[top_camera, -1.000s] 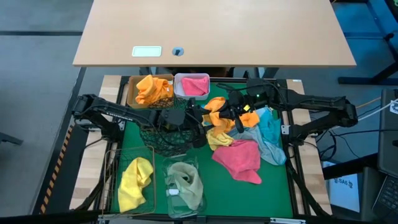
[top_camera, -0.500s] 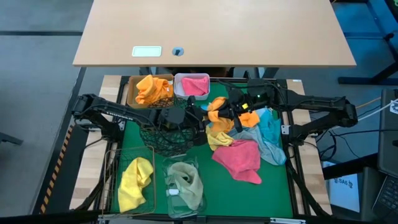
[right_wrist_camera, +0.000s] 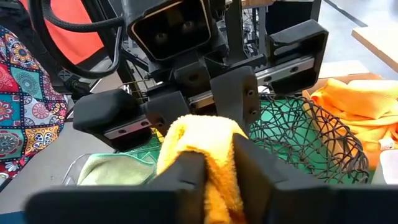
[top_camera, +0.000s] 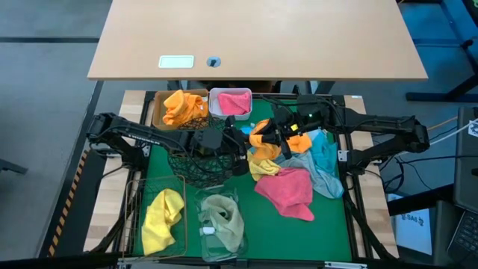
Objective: Sort microfiber towel by color & place in baskets
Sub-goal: Put the orange microfiber towel into the orange bin
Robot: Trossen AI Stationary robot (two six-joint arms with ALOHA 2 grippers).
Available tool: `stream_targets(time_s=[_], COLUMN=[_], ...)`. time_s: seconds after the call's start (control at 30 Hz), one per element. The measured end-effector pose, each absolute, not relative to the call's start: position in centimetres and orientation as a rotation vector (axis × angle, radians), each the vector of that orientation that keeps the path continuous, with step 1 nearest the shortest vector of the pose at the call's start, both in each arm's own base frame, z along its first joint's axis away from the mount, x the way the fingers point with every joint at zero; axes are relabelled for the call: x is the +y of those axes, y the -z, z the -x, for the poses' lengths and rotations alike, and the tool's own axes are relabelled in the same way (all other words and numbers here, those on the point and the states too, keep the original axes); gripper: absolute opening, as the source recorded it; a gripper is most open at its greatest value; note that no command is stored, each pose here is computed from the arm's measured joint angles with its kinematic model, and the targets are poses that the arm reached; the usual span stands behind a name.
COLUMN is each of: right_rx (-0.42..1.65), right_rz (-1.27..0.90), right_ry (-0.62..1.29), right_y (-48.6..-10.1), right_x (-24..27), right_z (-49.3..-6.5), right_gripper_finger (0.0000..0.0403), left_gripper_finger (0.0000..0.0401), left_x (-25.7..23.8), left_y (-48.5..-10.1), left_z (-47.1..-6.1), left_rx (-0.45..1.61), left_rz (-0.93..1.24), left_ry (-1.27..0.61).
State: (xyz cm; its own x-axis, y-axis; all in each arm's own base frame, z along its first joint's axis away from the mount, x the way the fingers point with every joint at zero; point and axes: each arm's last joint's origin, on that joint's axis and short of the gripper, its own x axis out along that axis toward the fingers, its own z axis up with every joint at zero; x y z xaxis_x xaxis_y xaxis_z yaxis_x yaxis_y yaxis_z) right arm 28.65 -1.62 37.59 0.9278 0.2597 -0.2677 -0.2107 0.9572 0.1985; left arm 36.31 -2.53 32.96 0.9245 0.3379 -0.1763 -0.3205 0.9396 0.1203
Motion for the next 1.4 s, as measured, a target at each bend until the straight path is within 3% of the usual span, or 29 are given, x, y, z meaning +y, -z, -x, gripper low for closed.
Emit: stream_targets(time_s=[0.2,0.37,0.77,1.07,1.4], right_rx=[0.309,0.366,0.499,0.591,0.620], right_rz=[-0.157,-0.159,-0.174,-0.188,-0.192], right_ry=[-0.155,-0.072,0.022,0.038,0.041], right_y=[-38.0,-40.5,-43.7,-42.8,-42.5], right_x=[-1.9,-2.8,-3.4,-3.4,-3.4], right_z=[-28.4,-27.2,-24.5,-24.3,-24.3], right_gripper_finger=[0.0167,0.0198,0.0202,0.0202,0.0202], left_gripper_finger=[0.0026,0.0026,0.0023,0.0023,0.0023], left_x=[-2.5,-2.6,-0.8,3.0,7.9], left_y=[-33.0,-33.8,-37.6,-39.7,-37.0], left_z=[-36.3,-35.8,-30.9,-24.0,-19.0], left_rx=[0.193,0.175,0.197,0.329,0.668], left_rz=[-0.088,-0.076,-0.081,-0.068,0.013], left_ry=[-0.339,-0.295,-0.373,-0.644,-0.996])
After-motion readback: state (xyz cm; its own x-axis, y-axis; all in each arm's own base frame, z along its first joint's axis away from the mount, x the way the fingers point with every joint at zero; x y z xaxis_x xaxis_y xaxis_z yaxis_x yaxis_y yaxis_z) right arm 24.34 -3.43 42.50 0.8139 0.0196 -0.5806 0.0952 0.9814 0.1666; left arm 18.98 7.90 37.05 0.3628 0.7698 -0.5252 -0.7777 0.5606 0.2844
